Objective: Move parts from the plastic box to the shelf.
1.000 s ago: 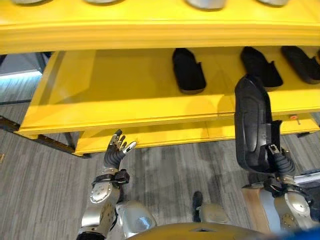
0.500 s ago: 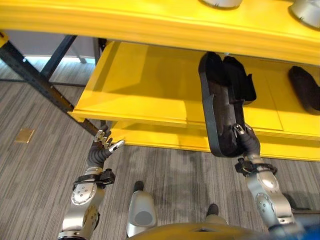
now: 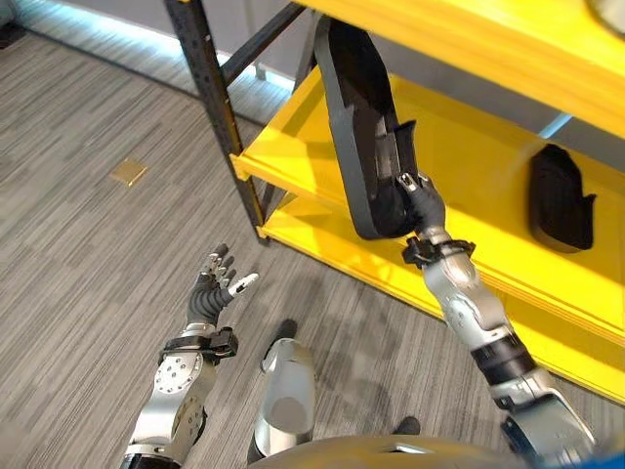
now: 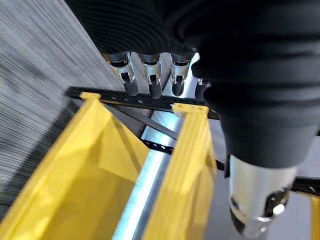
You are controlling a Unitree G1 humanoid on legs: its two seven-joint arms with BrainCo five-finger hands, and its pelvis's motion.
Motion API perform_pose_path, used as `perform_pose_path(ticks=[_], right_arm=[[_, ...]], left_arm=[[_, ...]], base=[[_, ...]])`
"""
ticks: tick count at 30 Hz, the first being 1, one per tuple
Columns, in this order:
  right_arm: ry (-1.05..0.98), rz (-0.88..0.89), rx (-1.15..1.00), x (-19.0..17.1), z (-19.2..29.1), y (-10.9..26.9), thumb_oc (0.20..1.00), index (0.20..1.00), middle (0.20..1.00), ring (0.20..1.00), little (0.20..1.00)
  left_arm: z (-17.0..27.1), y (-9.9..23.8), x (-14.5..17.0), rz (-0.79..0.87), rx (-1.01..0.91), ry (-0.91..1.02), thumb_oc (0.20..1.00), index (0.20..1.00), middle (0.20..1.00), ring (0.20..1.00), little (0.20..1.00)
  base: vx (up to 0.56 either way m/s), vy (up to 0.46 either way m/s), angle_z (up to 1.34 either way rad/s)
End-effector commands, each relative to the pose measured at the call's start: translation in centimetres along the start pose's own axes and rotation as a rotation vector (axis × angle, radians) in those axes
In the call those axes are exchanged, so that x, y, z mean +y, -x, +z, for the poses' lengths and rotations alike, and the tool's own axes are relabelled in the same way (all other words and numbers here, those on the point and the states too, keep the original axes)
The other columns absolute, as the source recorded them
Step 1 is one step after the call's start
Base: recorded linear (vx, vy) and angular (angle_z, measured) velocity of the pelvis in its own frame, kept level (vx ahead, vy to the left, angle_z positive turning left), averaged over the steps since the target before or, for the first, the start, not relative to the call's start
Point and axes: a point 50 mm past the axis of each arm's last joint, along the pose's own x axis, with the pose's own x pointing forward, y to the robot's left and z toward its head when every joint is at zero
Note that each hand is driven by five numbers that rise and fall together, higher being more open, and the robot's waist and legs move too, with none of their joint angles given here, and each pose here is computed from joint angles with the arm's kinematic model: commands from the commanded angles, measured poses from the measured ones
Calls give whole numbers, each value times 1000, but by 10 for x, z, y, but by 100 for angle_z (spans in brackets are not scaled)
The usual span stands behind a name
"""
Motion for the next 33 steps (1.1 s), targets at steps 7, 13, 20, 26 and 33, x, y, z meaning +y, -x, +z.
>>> perform_pose_path(ticks=[7,13,20,26,33], right_arm=[[1,-163,-259,-14,73,-36,200,200,200,200,200],[55,-280,-280,-28,90,-53,200,200,200,200,200],[93,-432,-314,-50,116,-67,200,200,200,200,200],[98,-542,-319,-69,135,-76,200,200,200,200,200],[124,-642,-296,-91,147,-79,200,200,200,200,200]], left_arm=[[28,-5,-20,-91,-125,24,1000,1000,1000,1000,1000],[30,-8,-27,-110,-140,32,1000,1000,1000,1000,1000],[33,-13,-35,-124,-158,58,1000,1000,1000,1000,1000],[34,-14,-41,-143,-164,76,1000,1000,1000,1000,1000],[38,-19,-46,-157,-183,90,1000,1000,1000,1000,1000]], base=[[-58,35,8],[-8,32,4],[10,10,-5],[1,2,-1],[-10,12,-3]])
